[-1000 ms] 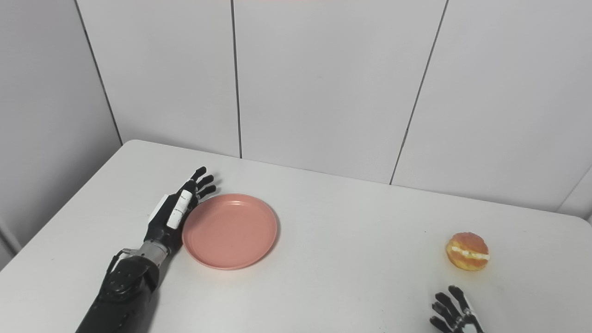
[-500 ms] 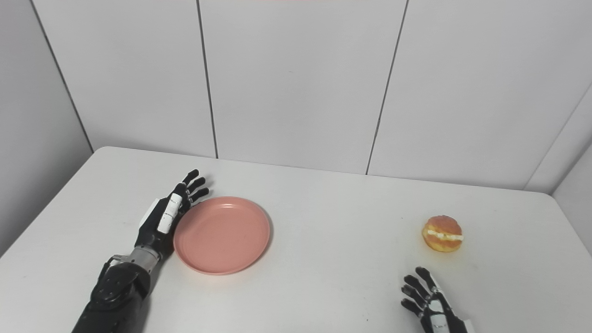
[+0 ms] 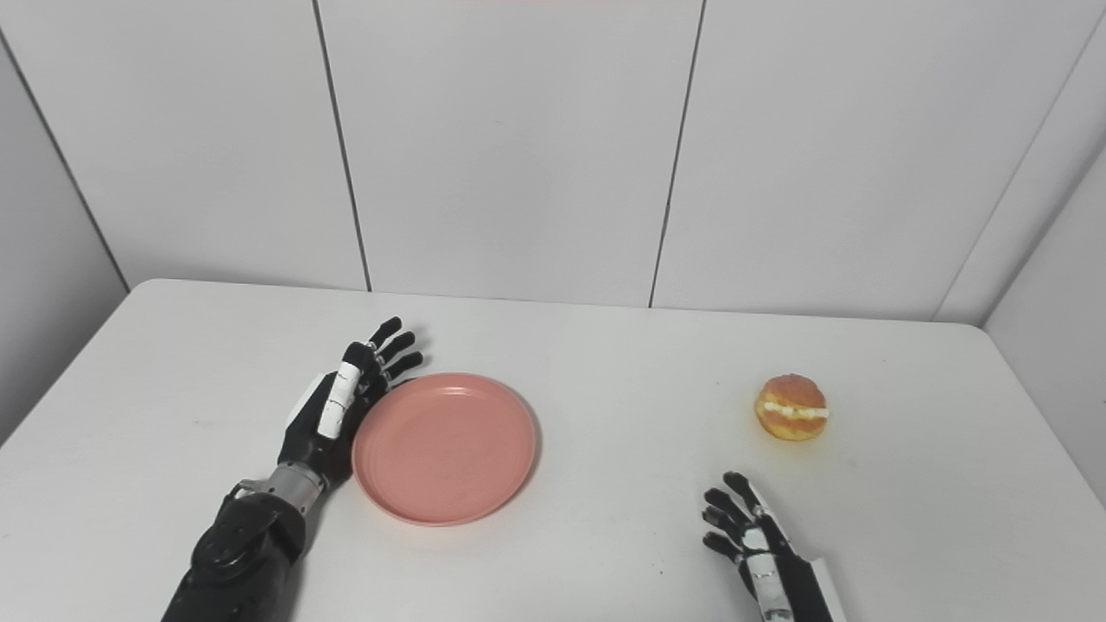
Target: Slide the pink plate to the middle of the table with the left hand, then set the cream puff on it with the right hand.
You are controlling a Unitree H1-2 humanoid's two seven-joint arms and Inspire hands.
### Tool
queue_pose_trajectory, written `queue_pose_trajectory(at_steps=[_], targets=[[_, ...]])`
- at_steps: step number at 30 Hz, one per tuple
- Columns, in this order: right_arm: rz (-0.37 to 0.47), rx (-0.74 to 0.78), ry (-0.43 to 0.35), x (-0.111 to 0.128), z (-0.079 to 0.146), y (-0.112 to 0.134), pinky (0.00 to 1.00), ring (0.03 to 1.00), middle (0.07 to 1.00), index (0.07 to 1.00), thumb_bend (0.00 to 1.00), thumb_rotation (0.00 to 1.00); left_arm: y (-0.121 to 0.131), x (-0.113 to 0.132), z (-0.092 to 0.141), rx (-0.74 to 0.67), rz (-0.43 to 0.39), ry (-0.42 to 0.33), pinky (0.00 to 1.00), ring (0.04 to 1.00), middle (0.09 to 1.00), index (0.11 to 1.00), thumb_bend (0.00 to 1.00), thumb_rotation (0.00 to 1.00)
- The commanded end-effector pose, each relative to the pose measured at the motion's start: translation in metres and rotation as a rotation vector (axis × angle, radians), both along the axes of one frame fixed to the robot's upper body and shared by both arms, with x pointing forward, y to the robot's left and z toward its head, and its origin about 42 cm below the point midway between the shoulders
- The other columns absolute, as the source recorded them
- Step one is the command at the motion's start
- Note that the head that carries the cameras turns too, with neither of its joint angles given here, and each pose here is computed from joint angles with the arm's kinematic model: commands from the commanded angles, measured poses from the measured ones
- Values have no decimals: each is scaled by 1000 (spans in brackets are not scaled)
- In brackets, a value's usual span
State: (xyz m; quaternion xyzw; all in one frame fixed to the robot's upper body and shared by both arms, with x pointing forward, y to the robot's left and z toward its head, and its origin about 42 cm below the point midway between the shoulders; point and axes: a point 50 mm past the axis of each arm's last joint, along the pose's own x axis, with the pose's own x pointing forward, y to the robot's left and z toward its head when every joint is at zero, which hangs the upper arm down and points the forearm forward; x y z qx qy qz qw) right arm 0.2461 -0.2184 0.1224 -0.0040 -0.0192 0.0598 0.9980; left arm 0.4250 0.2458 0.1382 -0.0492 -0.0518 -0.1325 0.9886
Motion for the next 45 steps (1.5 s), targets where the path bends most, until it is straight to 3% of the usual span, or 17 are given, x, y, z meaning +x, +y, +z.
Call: queue_pose_trajectory(at_steps=[1,16,21,36,45], targets=[[39,7,30,-1,1,12,800,850,854,900,920,1000,-12,-3,-2,-10,-38,4,767,902,941,938,920,884],[54,11,23,3,4,31,809,853,852,911,926,1000,-32,-15,0,-2,-102,6,845,917,948,959,902,865],[58,14,20,5,4,38,804,853,857,914,929,999,-33,-19,1,4,-91,-9,841,940,966,977,894,869],[65,8,11,12,5,58,783,848,856,911,918,1000,-42,-26,2,-47,-35,4,997,997,993,1000,912,840],[62,-1,8,11,6,60,784,848,854,910,903,1000,-46,-32,9,-46,-39,-1,1000,995,999,998,889,855]])
